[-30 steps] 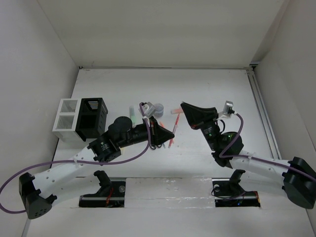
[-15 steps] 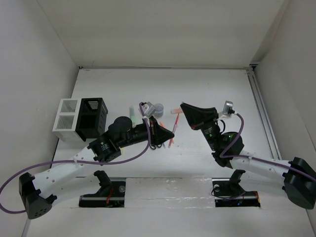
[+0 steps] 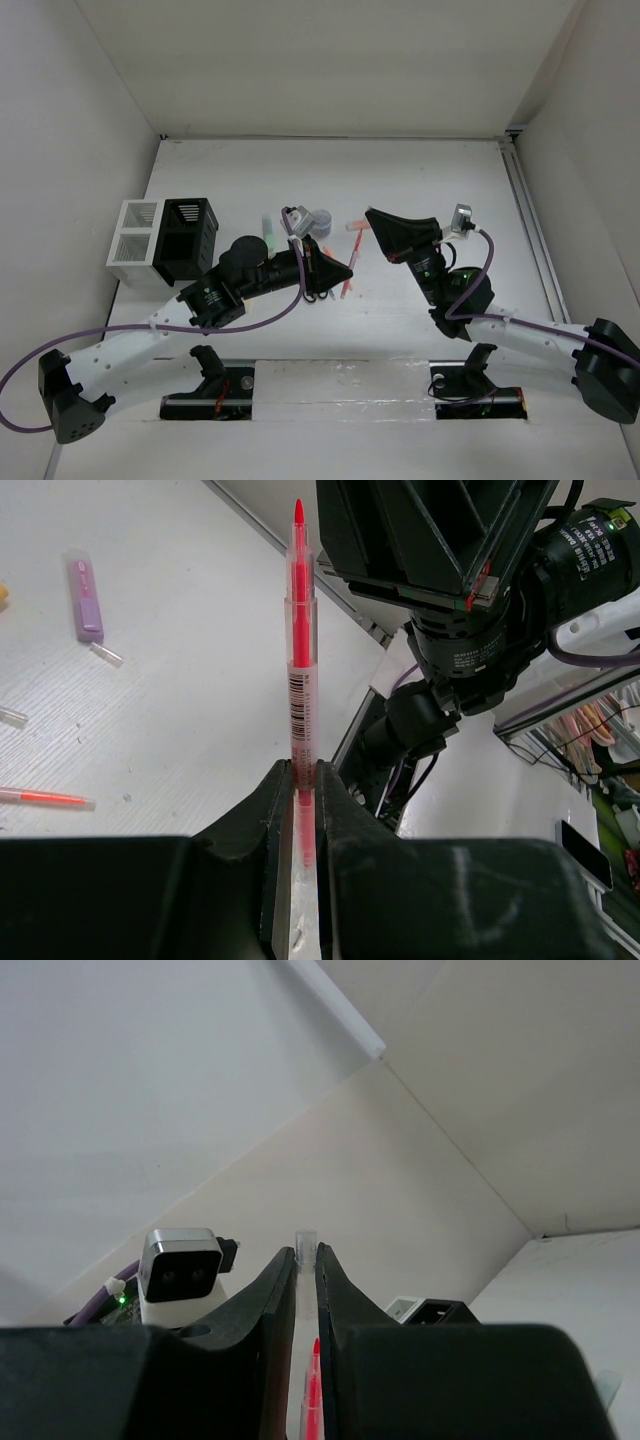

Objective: Sort the stationery into containers
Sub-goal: Close the pen cap on the pen.

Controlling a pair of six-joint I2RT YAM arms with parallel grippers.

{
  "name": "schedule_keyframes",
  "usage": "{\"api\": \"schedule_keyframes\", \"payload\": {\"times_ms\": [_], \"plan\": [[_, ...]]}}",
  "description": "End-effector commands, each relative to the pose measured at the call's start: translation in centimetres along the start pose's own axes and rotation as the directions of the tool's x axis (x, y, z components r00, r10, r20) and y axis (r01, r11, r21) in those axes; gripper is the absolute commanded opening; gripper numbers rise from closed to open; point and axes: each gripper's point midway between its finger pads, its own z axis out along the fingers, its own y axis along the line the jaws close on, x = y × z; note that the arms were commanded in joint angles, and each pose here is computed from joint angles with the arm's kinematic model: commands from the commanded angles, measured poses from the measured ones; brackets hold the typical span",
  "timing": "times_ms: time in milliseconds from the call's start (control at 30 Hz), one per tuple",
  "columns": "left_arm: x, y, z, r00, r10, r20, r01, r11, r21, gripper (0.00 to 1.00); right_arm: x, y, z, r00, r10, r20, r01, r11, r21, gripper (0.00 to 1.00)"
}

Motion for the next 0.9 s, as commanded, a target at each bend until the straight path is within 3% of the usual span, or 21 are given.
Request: {"api": "schedule_keyframes", "payload": {"times_ms": [0,867], "plan": [[-1.9,-1.2,-0.2,0.998,0.031,0.053,-0.033,0.999,0.041,0.00,-7.5,6.6,-0.5,0.958,0.103,0.269,-0.033,0.967,-0.251,0.00],[-3.2,-1.6,-0.1,0.995,0.046,0.087,-0.049,0.998,0.036,0.00,-6.7,6.0,-0.2,0.962,0.105,0.254,-0.042,0.970,-0.241,0.00]]}}
